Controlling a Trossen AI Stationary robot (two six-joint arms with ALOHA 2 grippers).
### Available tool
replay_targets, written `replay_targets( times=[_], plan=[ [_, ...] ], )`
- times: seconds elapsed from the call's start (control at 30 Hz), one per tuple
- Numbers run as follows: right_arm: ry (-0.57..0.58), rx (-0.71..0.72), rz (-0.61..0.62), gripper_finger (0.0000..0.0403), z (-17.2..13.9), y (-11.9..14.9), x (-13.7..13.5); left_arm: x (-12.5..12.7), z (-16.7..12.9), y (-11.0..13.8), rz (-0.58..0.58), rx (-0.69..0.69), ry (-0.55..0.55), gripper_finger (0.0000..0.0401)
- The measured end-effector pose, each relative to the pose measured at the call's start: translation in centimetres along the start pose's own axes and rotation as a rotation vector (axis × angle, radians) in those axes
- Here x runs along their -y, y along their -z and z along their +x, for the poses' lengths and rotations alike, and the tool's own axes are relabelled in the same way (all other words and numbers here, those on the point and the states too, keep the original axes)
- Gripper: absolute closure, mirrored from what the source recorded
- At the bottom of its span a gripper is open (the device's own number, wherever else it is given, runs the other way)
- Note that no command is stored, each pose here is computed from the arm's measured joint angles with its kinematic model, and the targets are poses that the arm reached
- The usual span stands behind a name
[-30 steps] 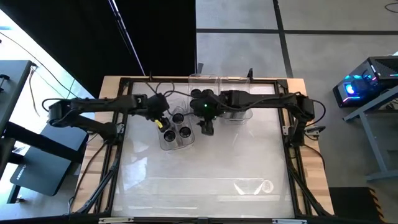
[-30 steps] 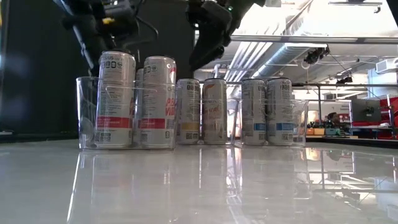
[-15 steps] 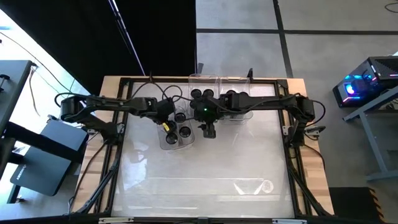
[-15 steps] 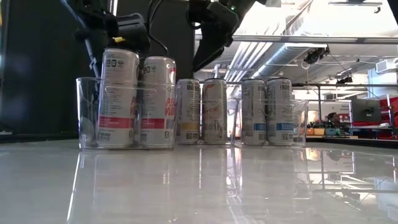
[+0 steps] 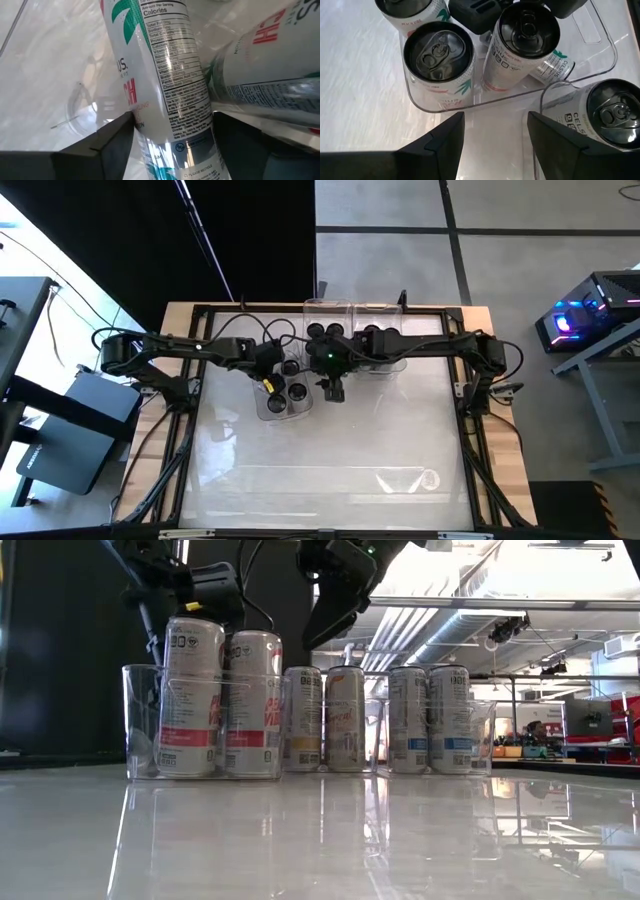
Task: Sort soda cans
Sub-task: Adjust the white pink soda cans
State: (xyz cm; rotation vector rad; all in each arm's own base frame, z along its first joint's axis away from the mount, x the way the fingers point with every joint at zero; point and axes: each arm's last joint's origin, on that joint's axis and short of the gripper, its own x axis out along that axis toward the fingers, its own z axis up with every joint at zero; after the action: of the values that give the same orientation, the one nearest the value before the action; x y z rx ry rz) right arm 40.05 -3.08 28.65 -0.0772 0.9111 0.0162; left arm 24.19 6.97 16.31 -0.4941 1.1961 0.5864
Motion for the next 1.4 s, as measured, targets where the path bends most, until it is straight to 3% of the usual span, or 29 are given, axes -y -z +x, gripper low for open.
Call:
replay_targets(
  times=[0.23, 0.57, 1.0, 1.17, 1.4],
  plan=[
    [-0.014, 0.0, -0.019, 0.019, 0.0, -0.1, -0.9, 0.0, 0.0, 0.0, -0.015, -0.015, 0.023, 0.0213],
    [-0.036, -0.123, -0.007, 0.019, 0.0, 1.0, -1.7, -0.2, -2.2, -0.1, -0.066, 0.017, 0.069, 0.0239],
    [-0.035, -0.126, 0.004, 0.019, 0.0, 1.0, -1.7, -0.7, -4.4, -0.4, -0.134, 0.112, 0.109, 0.0299],
    [-0.033, -0.105, 0.001, 0.019, 0.0, 0.8, -1.7, -0.6, -4.2, -1.1, -0.163, 0.152, 0.137, 0.027],
    [-0.032, -0.092, 0.0, 0.019, 0.0, 0.7, -1.7, -0.7, -2.6, -1.7, -0.193, 0.112, 0.128, 0.0152]
  ],
)
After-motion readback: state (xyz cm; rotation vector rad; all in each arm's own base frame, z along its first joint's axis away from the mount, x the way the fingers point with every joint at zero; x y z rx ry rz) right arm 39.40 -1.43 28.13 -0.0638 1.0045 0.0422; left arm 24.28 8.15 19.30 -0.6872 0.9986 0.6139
